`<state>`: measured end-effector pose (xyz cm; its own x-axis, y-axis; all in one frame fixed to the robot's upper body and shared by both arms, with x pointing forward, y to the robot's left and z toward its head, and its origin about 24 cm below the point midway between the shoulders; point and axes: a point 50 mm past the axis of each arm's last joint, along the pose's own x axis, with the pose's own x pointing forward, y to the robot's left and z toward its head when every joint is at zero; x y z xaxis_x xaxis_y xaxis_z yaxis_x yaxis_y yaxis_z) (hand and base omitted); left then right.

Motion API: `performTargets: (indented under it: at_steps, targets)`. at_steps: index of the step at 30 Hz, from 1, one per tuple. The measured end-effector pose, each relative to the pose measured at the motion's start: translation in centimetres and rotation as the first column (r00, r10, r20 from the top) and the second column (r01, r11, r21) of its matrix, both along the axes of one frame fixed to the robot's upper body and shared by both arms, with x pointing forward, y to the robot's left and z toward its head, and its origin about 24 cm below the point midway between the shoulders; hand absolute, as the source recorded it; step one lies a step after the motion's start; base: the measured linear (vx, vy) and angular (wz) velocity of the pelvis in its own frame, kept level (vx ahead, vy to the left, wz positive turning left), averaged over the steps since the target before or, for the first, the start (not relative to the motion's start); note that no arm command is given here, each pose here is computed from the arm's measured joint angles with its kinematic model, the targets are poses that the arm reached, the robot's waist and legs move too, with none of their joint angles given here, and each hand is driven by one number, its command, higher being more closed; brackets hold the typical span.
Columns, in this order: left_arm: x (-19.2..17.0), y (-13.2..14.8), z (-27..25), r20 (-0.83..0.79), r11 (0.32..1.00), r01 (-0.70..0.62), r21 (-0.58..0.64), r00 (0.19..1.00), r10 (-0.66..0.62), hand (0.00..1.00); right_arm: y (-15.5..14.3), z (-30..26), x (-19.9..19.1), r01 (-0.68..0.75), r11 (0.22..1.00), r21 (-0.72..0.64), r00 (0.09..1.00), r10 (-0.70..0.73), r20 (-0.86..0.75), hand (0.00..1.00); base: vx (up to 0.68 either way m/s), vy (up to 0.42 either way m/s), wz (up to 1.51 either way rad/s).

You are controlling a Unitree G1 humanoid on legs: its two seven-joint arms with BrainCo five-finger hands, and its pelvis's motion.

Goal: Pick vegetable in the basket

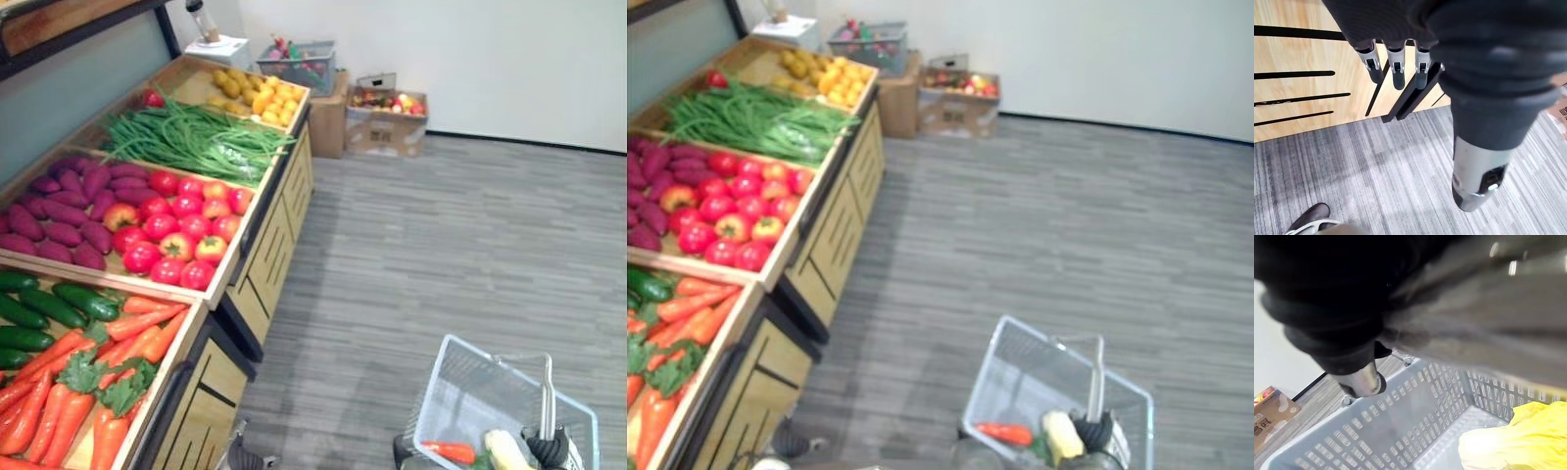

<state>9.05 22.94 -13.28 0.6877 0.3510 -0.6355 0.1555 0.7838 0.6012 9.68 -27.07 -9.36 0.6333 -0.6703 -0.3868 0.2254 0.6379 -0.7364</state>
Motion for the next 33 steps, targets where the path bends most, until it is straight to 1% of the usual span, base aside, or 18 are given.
performTargets:
  at_steps: [4, 7, 10, 15, 21, 23, 26, 28, 29, 31, 33]
  targets:
    - [0.5, 1.2, 0.4, 0.024, 0.999, -0.047, 0.020, 0.999, 0.047, 0.00, 0.4, -0.5, -0.1, -0.001, 1.000, 0.029, 1.000, 0.002, -0.016, 1.00, -0.01, 0.004, 0.05]
    - [-0.1, 2.1, 0.3, 0.008, 0.992, -0.121, 0.029, 0.993, 0.121, 0.00, 0.7, -1.1, 0.1, 0.004, 0.998, 0.058, 0.999, -0.002, -0.039, 1.00, -0.02, -0.007, 0.14]
    - [-1.0, 2.4, 0.0, -0.021, 0.988, -0.154, 0.033, 0.988, 0.154, 0.00, 0.8, -1.6, -0.2, 0.018, 0.997, 0.077, 0.998, -0.013, -0.059, 1.00, 0.02, -0.008, 0.12]
    - [-2.7, 1.9, -0.8, -0.089, 0.979, -0.204, 0.019, 0.975, 0.205, 0.00, 1.0, -2.3, -1.1, 0.037, 0.993, 0.115, 0.995, -0.025, -0.098, 1.00, 0.09, -0.022, 0.08]
    - [-2.0, 0.7, -1.1, -0.084, 0.978, -0.207, -0.020, 0.975, 0.205, 0.00, 1.1, -3.1, -1.8, 0.061, 0.987, 0.149, 0.992, -0.043, -0.118, 1.00, 0.05, -0.022, 0.09]
    - [-2.1, 0.3, -1.4, -0.098, 0.977, -0.209, -0.034, 0.974, 0.205, 0.00, 1.2, -3.8, -2.7, 0.126, 0.974, 0.189, 0.984, -0.099, -0.148, 1.00, -0.01, -0.007, 0.15]
    - [-3.2, -0.1, -1.9, -0.148, 0.972, -0.229, -0.044, 0.964, 0.221, 0.00, 1.2, -4.8, -4.9, 0.278, 0.930, 0.239, 0.951, -0.231, -0.207, 1.00, -0.03, -0.004, 0.06]
    - [-3.8, -0.1, -2.1, -0.168, 0.967, -0.252, -0.046, 0.956, 0.242, 0.00, 1.1, -5.2, -5.9, 0.333, 0.909, 0.251, 0.932, -0.277, -0.234, 1.00, -0.05, -0.005, 0.01]
    - [-4.3, -0.1, -2.3, -0.183, 0.955, -0.292, -0.056, 0.943, 0.278, 0.00, 1.1, -5.3, -6.6, 0.363, 0.896, 0.255, 0.920, -0.301, -0.251, 1.00, -0.04, -0.005, 0.02]
    - [-4.4, -0.2, -2.3, -0.186, 0.949, -0.309, -0.060, 0.938, 0.293, 0.00, 1.1, -5.5, -7.1, 0.384, 0.887, 0.257, 0.910, -0.316, -0.269, 1.00, -0.02, -0.003, 0.03]
    - [-5.0, -0.2, -2.5, -0.211, 0.933, -0.353, -0.067, 0.919, 0.333, 0.00, 1.5, -5.9, -8.4, 0.435, 0.857, 0.278, 0.884, -0.348, -0.312, 1.00, 0.00, -0.006, 0.05]
